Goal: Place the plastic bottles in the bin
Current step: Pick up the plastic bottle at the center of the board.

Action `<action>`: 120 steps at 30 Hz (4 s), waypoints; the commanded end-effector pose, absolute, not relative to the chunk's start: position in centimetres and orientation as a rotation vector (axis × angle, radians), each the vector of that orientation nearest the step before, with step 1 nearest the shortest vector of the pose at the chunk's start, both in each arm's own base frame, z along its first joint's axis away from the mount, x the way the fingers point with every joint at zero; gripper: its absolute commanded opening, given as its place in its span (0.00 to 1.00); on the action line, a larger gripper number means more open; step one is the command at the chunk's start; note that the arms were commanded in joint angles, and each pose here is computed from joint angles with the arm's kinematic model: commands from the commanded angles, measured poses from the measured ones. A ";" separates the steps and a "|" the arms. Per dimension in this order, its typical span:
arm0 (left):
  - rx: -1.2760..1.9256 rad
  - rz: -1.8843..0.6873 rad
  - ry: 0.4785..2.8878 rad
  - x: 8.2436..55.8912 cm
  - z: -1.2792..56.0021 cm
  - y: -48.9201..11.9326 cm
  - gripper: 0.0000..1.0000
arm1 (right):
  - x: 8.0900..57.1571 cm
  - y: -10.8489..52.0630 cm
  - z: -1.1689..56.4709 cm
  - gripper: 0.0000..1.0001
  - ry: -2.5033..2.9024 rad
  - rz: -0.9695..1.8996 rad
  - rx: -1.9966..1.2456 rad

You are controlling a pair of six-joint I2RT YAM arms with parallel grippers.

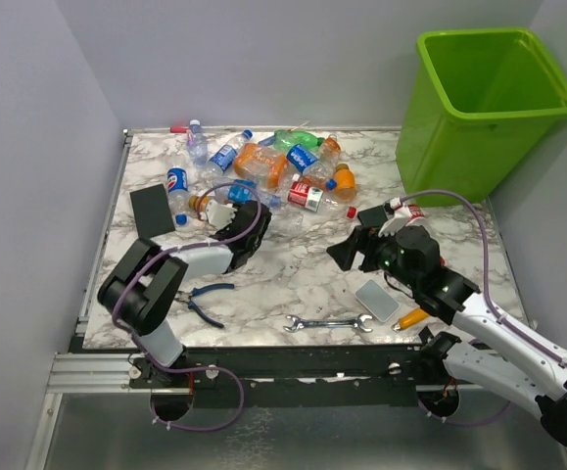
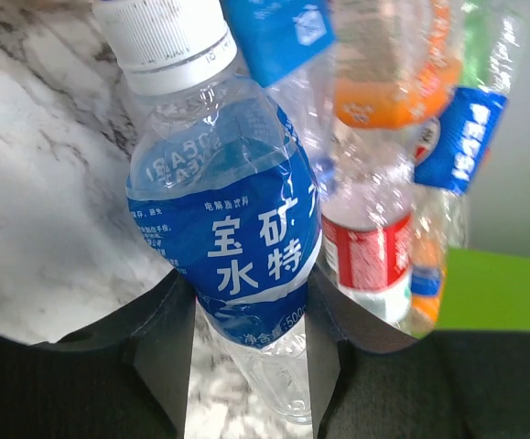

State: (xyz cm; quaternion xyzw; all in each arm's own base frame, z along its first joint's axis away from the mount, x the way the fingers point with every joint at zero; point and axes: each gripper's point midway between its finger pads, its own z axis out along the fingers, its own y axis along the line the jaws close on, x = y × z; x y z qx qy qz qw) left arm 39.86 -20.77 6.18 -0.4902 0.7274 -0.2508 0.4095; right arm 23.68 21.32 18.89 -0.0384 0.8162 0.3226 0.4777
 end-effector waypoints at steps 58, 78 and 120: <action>0.880 -0.861 1.289 21.7 26.1 -28.0 0.78 | 26.5 32.4 30.6 0.00 1.812 1.077 -0.445; 0.836 -0.844 1.356 22.7 24.7 -28.3 0.81 | 24.7 31.3 35.8 0.00 1.617 1.222 -0.339; 0.546 -0.577 1.359 26.3 27.1 -23.5 0.99 | 28.4 24.4 42.0 0.00 1.612 0.656 -0.322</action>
